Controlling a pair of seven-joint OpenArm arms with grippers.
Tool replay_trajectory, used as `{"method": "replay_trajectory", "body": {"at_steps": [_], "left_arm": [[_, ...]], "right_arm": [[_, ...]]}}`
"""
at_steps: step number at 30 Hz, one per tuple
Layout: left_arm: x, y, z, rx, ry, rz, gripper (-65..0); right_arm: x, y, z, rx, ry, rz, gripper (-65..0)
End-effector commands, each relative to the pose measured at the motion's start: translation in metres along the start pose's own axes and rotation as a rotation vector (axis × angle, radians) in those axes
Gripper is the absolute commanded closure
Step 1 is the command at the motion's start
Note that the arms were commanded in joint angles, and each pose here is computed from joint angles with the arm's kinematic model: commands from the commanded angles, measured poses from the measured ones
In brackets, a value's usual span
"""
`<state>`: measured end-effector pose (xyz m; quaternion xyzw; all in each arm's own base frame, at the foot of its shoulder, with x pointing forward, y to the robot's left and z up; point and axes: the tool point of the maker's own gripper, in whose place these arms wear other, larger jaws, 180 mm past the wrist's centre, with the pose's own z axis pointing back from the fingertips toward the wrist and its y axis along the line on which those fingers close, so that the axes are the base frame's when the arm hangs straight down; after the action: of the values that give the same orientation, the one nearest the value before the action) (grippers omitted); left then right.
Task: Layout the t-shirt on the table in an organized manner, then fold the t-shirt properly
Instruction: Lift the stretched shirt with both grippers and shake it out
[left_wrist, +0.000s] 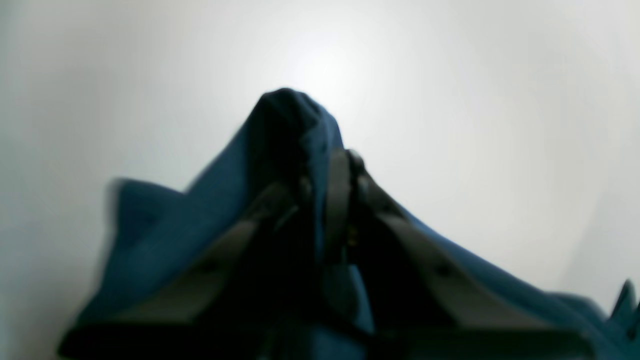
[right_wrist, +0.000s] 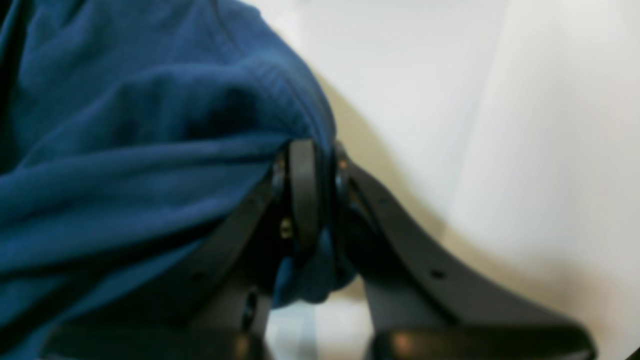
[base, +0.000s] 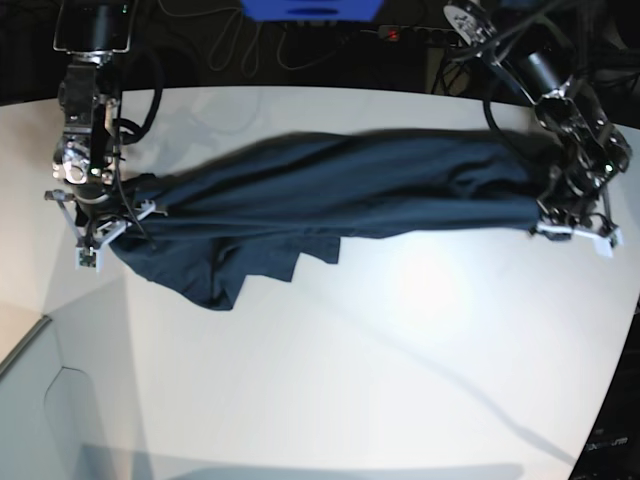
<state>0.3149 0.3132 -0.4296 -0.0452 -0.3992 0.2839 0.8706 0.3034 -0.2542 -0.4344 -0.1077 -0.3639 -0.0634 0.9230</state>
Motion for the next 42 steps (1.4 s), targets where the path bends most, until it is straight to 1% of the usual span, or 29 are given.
{"method": "replay_trajectory", "body": {"at_steps": [1, 5, 12, 15, 16, 18, 20, 21, 25, 28, 31, 34, 36, 42], "left_arm": [[0.043, -0.008, 0.006, -0.015, -0.116, -0.017, 0.0], [0.089, -0.022, 0.015, -0.031, -0.221, -0.032, -0.1], [0.143, -0.048, 0.029, -0.071, -0.352, -0.034, -0.1], [0.166, -0.059, 0.044, -0.084, -0.420, -0.047, -0.1], [0.170, -0.062, 0.048, -0.087, -0.427, -0.050, -0.1], [0.168, -0.070, 0.053, -0.093, -0.395, -0.055, -0.1], [0.172, -0.073, 0.065, -0.095, -0.390, -0.066, -0.1], [0.169, -0.073, 0.071, -0.104, -0.382, -0.066, -0.1], [0.137, -0.063, 0.088, -0.133, -0.333, -0.064, -0.1], [0.102, -0.043, 0.097, -0.119, -0.272, -0.079, -0.1], [0.063, -0.020, 0.098, -0.098, -0.186, -0.074, -0.1], [0.046, 0.009, 0.105, -0.070, -0.164, -0.007, -0.1], [0.040, 0.022, 0.107, -0.066, -0.162, 0.046, -0.1], [0.011, 0.032, 0.093, -0.075, -0.076, 0.117, -0.8]], "right_arm": [[0.021, -0.004, 0.001, -0.008, -0.063, 0.003, -5.6], [0.023, -0.005, 0.001, -0.010, -0.065, 0.004, -5.6], [0.028, -0.005, 0.003, -0.010, -0.080, 0.004, -5.6], [0.044, -0.005, 0.009, -0.010, -0.126, 0.004, -5.6], [0.054, -0.004, 0.010, -0.010, -0.149, 0.001, -5.6], [0.064, -0.004, 0.010, -0.009, -0.163, -0.005, -5.7], [0.072, -0.003, 0.010, -0.009, -0.177, -0.009, -5.8], [0.074, -0.004, 0.010, -0.010, -0.182, -0.009, -5.8], [0.074, -0.004, 0.010, -0.011, -0.182, -0.008, -5.9], [0.073, -0.005, 0.010, -0.011, -0.179, -0.007, -5.9], [0.070, -0.004, 0.010, -0.010, -0.173, -0.007, -5.9], [0.068, -0.003, 0.010, -0.008, -0.169, -0.008, -5.9], [0.065, -0.003, 0.010, -0.008, -0.163, -0.007, -5.9], [0.062, -0.003, 0.010, -0.008, -0.160, -0.005, -5.9]]}}
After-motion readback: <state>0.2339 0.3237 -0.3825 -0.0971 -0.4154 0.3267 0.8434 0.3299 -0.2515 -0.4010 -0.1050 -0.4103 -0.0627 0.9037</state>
